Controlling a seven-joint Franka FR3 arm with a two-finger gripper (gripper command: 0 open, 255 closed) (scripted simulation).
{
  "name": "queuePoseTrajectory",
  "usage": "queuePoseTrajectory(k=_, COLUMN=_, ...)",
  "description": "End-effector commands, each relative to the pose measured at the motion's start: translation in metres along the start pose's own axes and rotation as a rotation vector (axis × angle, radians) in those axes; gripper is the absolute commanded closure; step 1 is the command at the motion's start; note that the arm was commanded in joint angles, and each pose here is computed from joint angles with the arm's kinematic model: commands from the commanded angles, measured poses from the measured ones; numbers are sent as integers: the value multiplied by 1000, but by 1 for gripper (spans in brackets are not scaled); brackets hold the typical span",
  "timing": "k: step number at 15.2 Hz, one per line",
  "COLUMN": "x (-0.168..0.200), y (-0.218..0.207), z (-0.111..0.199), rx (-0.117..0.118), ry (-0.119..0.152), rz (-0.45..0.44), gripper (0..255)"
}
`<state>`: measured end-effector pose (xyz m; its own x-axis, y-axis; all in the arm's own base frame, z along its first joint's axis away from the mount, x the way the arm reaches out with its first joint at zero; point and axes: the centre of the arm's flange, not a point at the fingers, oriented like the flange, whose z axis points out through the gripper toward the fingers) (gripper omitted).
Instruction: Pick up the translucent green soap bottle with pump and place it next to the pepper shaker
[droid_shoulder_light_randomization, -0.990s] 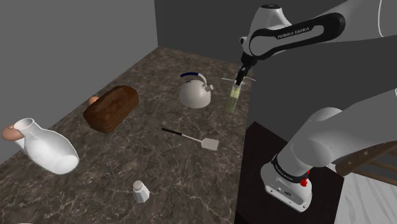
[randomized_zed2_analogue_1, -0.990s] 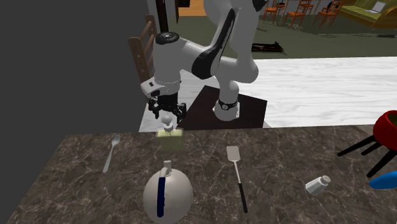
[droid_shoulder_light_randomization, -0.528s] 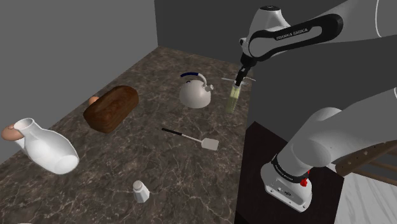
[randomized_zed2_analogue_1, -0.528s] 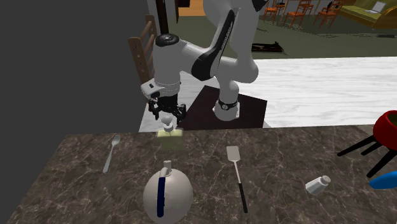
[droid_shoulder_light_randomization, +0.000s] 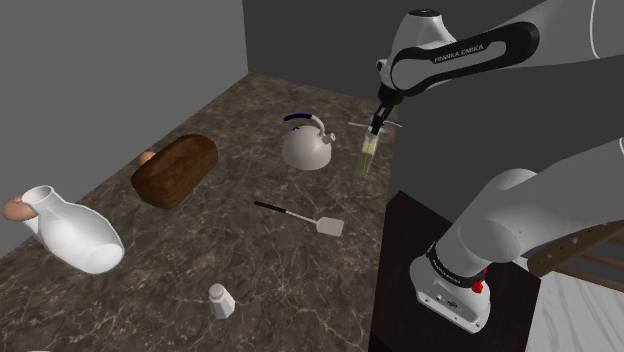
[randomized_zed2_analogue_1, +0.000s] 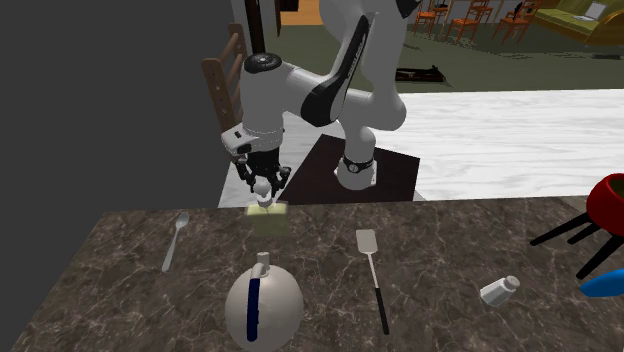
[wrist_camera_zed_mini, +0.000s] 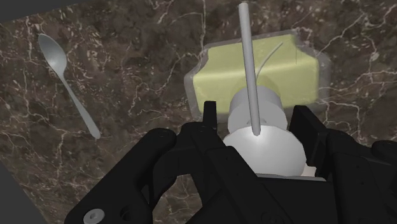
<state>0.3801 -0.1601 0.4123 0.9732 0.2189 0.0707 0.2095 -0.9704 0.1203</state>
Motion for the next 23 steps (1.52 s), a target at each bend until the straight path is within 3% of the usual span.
queuePoseTrajectory(k=1, x=0, y=0, z=1, rx=0, ry=-1, rz=0, gripper=255)
queuePoseTrajectory(k=23, x=8, y=13, z=-109, rx=0, ry=-1, rz=0, gripper=255)
